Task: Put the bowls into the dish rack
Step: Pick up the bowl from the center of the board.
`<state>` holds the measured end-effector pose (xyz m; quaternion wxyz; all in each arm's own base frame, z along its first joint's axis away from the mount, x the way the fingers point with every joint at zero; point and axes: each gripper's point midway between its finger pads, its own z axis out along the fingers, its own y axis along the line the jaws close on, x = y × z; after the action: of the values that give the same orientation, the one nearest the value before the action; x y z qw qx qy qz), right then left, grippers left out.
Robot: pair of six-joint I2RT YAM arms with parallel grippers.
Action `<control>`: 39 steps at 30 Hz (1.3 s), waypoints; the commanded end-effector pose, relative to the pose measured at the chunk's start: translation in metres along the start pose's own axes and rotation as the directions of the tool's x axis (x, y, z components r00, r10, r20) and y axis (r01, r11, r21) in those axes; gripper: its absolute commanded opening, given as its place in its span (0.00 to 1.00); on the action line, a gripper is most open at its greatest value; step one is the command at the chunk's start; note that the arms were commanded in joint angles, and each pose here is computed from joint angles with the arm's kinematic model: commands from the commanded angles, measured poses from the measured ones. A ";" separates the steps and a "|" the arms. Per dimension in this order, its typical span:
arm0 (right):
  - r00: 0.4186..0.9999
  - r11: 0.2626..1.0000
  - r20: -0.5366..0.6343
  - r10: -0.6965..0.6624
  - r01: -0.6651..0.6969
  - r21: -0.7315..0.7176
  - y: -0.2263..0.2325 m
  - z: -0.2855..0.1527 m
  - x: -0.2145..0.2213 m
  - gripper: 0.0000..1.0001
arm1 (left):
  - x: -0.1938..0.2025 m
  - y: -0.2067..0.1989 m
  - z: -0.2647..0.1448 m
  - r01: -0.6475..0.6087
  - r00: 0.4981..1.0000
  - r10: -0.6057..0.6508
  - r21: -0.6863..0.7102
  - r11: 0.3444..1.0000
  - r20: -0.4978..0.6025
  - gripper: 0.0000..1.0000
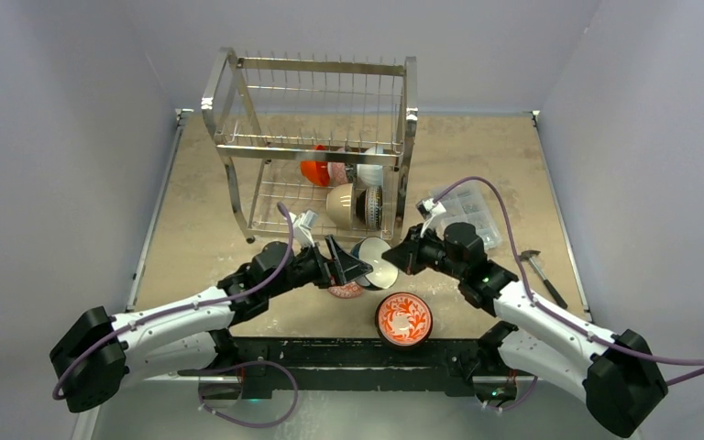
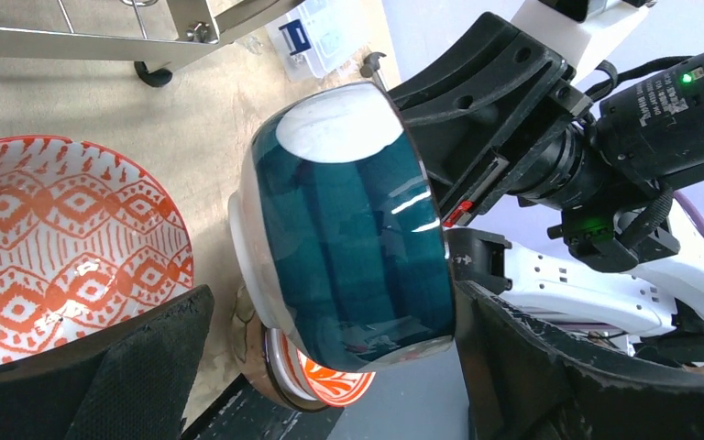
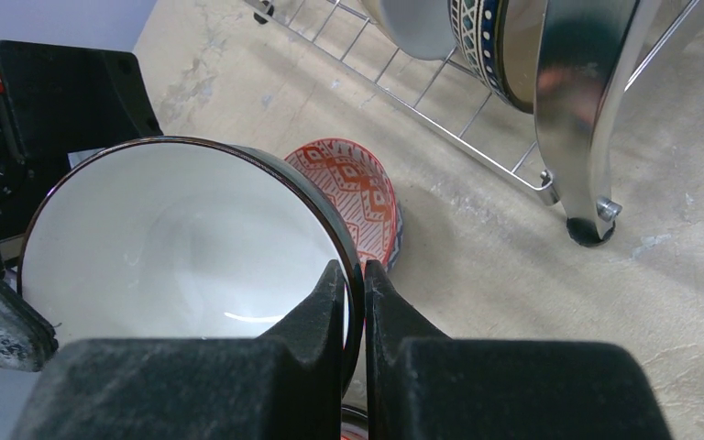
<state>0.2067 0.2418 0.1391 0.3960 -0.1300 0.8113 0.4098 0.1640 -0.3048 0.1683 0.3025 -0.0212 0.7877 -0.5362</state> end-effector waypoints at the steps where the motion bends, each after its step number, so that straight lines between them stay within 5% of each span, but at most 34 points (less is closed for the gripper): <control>1: 0.993 0.996 0.119 -0.012 0.022 -0.086 0.031 -0.001 -0.046 0.00 | -0.004 -0.007 0.002 0.014 1.000 -0.014 0.033 0.999 0.010 0.96; 23: 0.995 0.996 0.099 -0.024 0.033 -0.088 0.031 0.004 -0.047 0.00 | 0.004 -0.020 0.014 0.072 0.997 -0.069 0.146 0.987 -0.025 0.71; 28: 0.994 0.996 0.104 -0.021 0.030 -0.085 0.031 0.002 -0.048 0.00 | 0.005 -0.019 0.014 0.071 0.997 -0.068 0.143 0.987 -0.026 0.49; 32: 0.995 0.996 0.100 -0.025 0.033 -0.080 0.031 0.003 -0.048 0.00 | 0.003 -0.014 0.013 0.068 0.998 -0.067 0.114 0.991 -0.013 0.03; 36: 0.995 0.996 0.098 -0.027 0.034 -0.077 0.031 0.003 -0.048 0.02 | 0.002 -0.010 0.012 0.059 0.998 -0.059 0.092 0.994 -0.001 0.00; 39: 0.994 0.996 0.103 -0.025 0.033 -0.083 0.032 0.001 -0.049 0.16 | 0.001 -0.009 0.011 0.056 0.998 -0.057 0.085 0.995 0.003 0.00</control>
<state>0.2127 0.2443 0.1405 0.3911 -0.1329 0.8169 0.4026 0.1635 -0.3197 0.1614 0.2703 -0.0366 0.7739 -0.5716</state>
